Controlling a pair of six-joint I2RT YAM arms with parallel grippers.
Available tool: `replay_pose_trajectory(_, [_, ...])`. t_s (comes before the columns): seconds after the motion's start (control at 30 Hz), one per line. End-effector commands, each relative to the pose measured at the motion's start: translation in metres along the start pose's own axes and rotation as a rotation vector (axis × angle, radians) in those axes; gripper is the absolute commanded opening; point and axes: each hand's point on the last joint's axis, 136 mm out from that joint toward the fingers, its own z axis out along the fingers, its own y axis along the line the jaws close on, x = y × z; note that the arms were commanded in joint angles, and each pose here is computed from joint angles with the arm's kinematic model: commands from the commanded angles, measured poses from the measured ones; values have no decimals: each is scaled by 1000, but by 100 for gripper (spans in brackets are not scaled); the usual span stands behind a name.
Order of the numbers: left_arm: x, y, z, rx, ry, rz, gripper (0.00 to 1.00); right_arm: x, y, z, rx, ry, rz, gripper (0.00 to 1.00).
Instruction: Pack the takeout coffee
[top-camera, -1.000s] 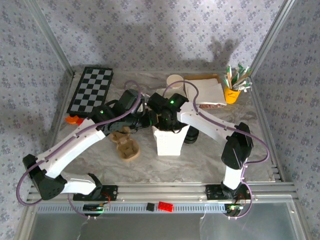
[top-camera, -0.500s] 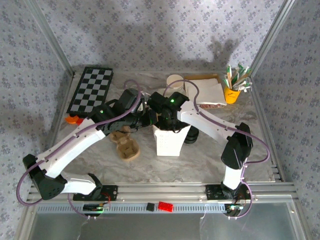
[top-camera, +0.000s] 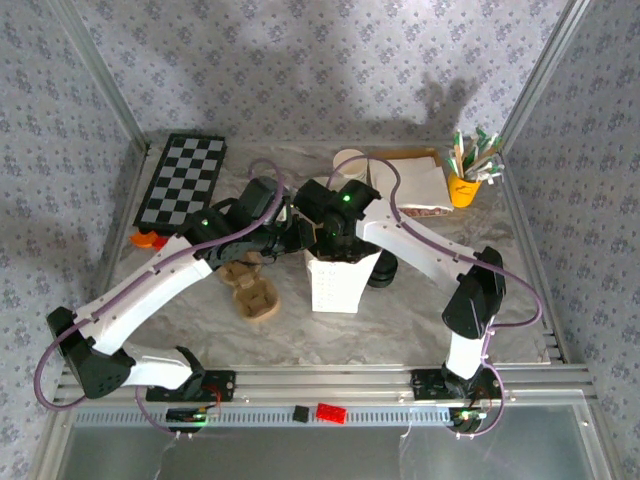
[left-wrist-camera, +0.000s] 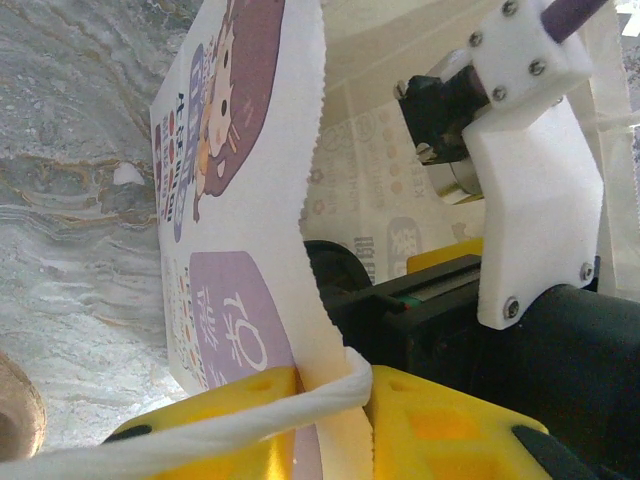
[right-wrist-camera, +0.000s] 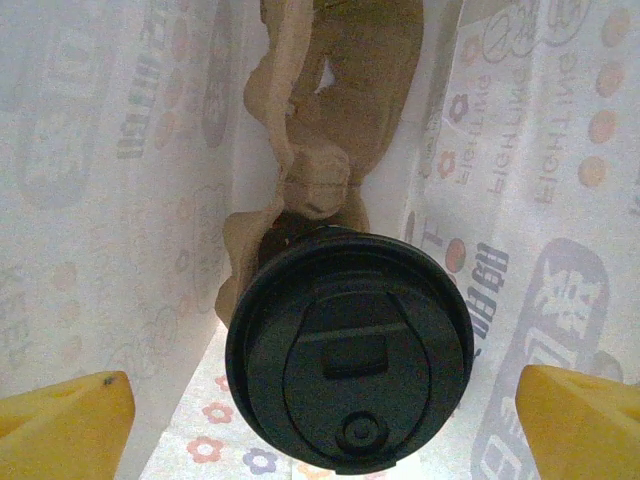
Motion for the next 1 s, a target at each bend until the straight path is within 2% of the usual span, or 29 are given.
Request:
replay_pose_trajectory(0.0, [-3, -8, -3, 22, -4, 17, 24, -1, 4, -5, -1, 3, 11, 100])
replay_pose_trajectory(0.97, [-2, -4, 0, 7, -5, 15, 25, -3, 3, -28, -14, -19, 15, 100])
